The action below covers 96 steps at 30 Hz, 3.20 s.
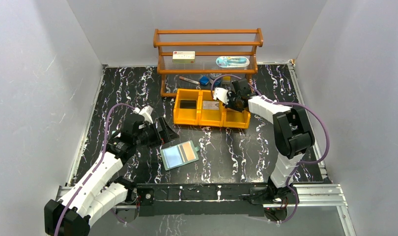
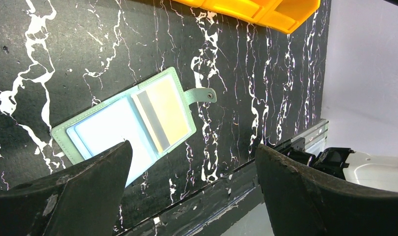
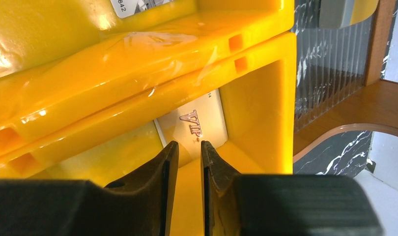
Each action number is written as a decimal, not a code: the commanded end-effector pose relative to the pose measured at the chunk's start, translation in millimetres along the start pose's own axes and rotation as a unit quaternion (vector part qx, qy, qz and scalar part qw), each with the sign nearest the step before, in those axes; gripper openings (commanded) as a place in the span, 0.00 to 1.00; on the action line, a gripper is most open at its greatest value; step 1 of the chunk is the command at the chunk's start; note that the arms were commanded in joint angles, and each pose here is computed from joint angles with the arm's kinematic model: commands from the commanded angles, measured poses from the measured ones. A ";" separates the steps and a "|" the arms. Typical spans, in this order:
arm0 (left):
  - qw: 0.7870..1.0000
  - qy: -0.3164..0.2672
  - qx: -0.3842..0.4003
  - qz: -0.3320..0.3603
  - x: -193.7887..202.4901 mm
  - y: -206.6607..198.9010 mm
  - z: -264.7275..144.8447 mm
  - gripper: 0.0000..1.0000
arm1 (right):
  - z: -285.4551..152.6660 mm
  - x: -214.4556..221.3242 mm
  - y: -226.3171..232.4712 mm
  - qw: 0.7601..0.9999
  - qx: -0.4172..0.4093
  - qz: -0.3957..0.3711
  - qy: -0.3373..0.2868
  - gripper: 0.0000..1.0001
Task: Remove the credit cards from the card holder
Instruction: Place the credit card in the storage box, then remove the credit card from the card holder.
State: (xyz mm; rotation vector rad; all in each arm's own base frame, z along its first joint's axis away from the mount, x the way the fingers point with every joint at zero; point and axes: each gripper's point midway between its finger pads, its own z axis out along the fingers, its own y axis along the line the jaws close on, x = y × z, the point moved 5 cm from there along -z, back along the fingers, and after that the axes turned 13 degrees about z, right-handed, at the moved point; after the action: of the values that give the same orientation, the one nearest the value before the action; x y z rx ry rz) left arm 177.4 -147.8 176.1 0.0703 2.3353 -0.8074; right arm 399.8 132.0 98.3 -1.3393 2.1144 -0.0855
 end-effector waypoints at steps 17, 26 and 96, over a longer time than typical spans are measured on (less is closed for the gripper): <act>0.998 0.016 -0.055 -0.028 2.0 11.0 -2.2 0.93 | -138.9 -108.5 7.7 0.756 -0.081 0.600 -0.251 0.98; 0.990 0.065 -0.102 -0.073 18.5 25.2 7.9 0.90 | -140.4 -121.4 105.8 0.622 -0.376 0.659 -0.194 0.98; 0.973 0.197 -0.096 -0.077 79.1 52.4 35.5 0.36 | -90.4 -148.0 279.8 0.761 -0.273 0.587 0.040 0.20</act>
State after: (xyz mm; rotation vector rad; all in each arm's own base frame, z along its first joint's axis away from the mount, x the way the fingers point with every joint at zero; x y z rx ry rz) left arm 147.1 -133.6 72.4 -0.0638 2.8393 -0.6223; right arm 170.9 347.7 91.4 0.0528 2.9120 0.8465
